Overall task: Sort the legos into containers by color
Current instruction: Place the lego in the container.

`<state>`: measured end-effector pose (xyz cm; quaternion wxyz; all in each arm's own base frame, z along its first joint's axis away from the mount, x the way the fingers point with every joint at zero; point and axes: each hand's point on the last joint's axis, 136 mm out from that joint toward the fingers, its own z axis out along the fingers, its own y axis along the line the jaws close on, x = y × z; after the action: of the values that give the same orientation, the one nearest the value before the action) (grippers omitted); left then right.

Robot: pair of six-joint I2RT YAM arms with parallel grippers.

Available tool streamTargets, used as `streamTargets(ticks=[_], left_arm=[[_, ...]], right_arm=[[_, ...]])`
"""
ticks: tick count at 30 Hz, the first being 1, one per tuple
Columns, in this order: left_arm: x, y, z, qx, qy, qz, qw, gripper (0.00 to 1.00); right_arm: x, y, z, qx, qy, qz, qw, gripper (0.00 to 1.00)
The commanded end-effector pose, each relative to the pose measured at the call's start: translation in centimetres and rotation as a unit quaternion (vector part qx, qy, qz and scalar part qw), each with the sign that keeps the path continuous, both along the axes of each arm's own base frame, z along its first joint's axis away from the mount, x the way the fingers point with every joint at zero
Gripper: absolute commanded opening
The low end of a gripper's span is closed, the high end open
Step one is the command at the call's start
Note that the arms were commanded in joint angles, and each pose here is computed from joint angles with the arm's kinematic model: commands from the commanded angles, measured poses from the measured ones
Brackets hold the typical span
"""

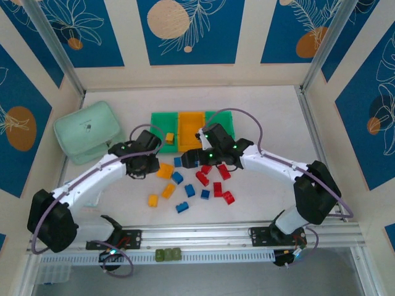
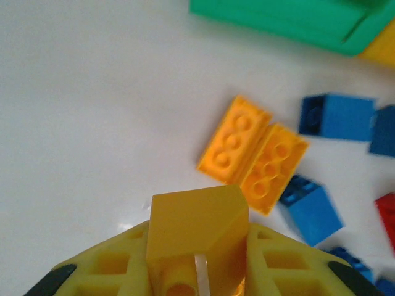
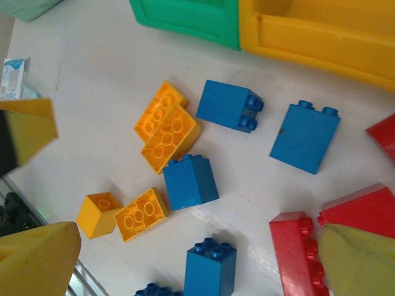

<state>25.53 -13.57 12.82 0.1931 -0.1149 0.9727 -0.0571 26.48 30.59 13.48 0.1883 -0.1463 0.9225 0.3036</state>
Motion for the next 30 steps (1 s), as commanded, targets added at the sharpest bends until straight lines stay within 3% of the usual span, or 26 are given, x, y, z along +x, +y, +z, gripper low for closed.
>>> streamTargets(ticks=[1, 9, 19, 22, 26, 30], left_arm=[[2.4, 0.3, 1.8, 0.041, -0.017, -0.034, 0.998, 0.29], [9.9, -1.7, 3.6, 0.05, -0.037, -0.067, 0.996, 0.29], [17.4, -3.0, 1.0, 0.063, -0.026, -0.08, 0.995, 0.31], [18.8, -3.3, 0.0, 0.064, -0.015, -0.082, 0.994, 0.34], [19.8, -2.9, 0.2, 0.075, -0.019, -0.079, 0.994, 0.48], [19.5, -2.8, 1.1, 0.071, -0.025, -0.082, 0.994, 0.51]], right_arm=[[0.4, -0.1, 2.0, 0.018, -0.007, -0.002, 1.0, 0.99], [1.8, -0.8, 3.0, 0.019, -0.017, -0.034, 0.999, 0.99], [1.7, -1.9, 2.4, 0.011, -0.024, -0.048, 0.998, 0.99], [2.0, -1.9, 2.5, 0.008, -0.025, -0.046, 0.999, 0.99], [2.3, -1.8, 2.8, 0.009, -0.033, -0.045, 0.998, 0.99], [2.5, -1.7, 3.1, 0.01, -0.038, -0.042, 0.998, 0.99]])
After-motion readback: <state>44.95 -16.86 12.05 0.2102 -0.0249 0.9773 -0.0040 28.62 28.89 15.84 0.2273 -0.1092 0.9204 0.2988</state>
